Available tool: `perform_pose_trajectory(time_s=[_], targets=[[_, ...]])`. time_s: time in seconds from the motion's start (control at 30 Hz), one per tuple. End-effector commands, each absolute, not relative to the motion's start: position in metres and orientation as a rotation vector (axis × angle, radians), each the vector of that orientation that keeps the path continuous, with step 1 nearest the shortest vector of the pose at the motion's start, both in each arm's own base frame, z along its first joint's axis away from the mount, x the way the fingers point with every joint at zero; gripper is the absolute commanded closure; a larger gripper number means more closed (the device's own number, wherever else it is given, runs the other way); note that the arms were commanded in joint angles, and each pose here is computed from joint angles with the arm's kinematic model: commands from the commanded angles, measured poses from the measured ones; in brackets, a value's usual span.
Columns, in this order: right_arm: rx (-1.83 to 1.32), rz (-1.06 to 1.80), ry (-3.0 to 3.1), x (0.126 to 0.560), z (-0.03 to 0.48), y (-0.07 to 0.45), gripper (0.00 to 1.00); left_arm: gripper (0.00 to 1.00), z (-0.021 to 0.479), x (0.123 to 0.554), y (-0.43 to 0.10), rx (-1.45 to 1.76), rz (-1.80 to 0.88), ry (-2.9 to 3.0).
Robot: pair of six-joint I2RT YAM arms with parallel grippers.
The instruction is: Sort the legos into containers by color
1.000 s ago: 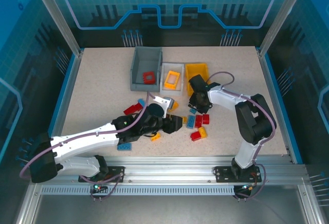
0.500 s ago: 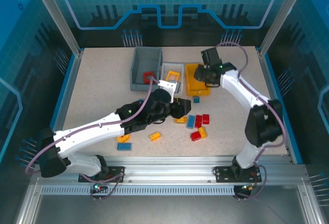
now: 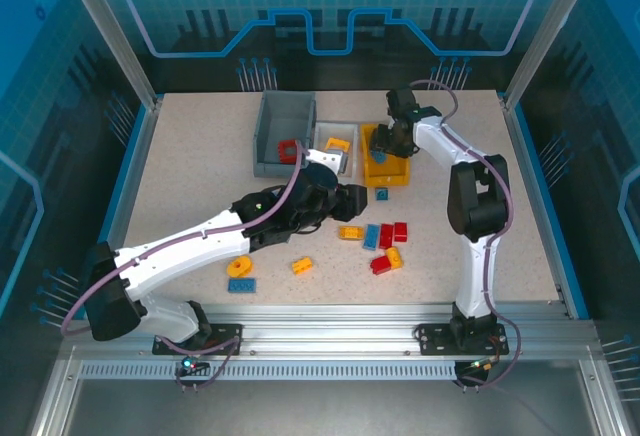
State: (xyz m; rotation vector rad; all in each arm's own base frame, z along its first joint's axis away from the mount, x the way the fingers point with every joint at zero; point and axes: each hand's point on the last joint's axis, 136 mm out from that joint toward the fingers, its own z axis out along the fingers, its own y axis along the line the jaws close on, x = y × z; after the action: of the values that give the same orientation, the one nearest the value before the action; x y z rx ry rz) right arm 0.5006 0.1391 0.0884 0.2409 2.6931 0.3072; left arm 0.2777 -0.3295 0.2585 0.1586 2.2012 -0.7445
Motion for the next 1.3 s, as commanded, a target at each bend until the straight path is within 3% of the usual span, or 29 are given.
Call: perform_pose_trajectory(time_s=[0.0, 0.17, 0.33, 0.53, 0.7, 0.9, 1.1, 1.13, 1.27], targets=[[0.221, 0.35, 2.661, 0.497, 0.12, 0.139, 0.38, 0.47, 0.255, 0.278, -0.308, 0.092, -0.682, 2.23], [0.211, 0.347, 2.567, 0.479, 0.166, 0.135, 0.4, 0.45, 0.235, 0.277, -0.267, -0.018, -0.581, 2.309], [0.02, 0.409, 2.41, 0.422, 0.216, 0.171, 0.4, 0.4, 0.195, 0.283, -0.194, -0.166, -0.377, 2.474], [-0.426, 0.678, 2.245, 0.31, 0.211, 0.271, 0.35, 0.31, 0.145, 0.29, -0.114, -0.316, -0.203, 2.619], [-0.479, 0.95, 2.18, 0.25, 0.197, 0.312, 0.29, 0.29, 0.101, 0.298, -0.085, -0.276, -0.132, 2.782], [-0.482, 0.953, 2.227, 0.234, 0.183, 0.326, 0.27, 0.28, 0.057, 0.309, -0.079, -0.058, 0.019, 2.908], [-0.488, 0.96, 2.229, 0.233, 0.186, 0.333, 0.27, 0.22, 0.048, 0.321, -0.074, 0.001, 0.102, 2.905], [-0.487, 0.961, 2.23, 0.233, 0.186, 0.334, 0.27, 0.17, 0.048, 0.322, -0.073, 0.006, 0.109, 2.902], [-0.48, 0.962, 2.247, 0.234, 0.181, 0.335, 0.27, 0.16, 0.044, 0.327, -0.072, 0.046, 0.13, 2.901]])
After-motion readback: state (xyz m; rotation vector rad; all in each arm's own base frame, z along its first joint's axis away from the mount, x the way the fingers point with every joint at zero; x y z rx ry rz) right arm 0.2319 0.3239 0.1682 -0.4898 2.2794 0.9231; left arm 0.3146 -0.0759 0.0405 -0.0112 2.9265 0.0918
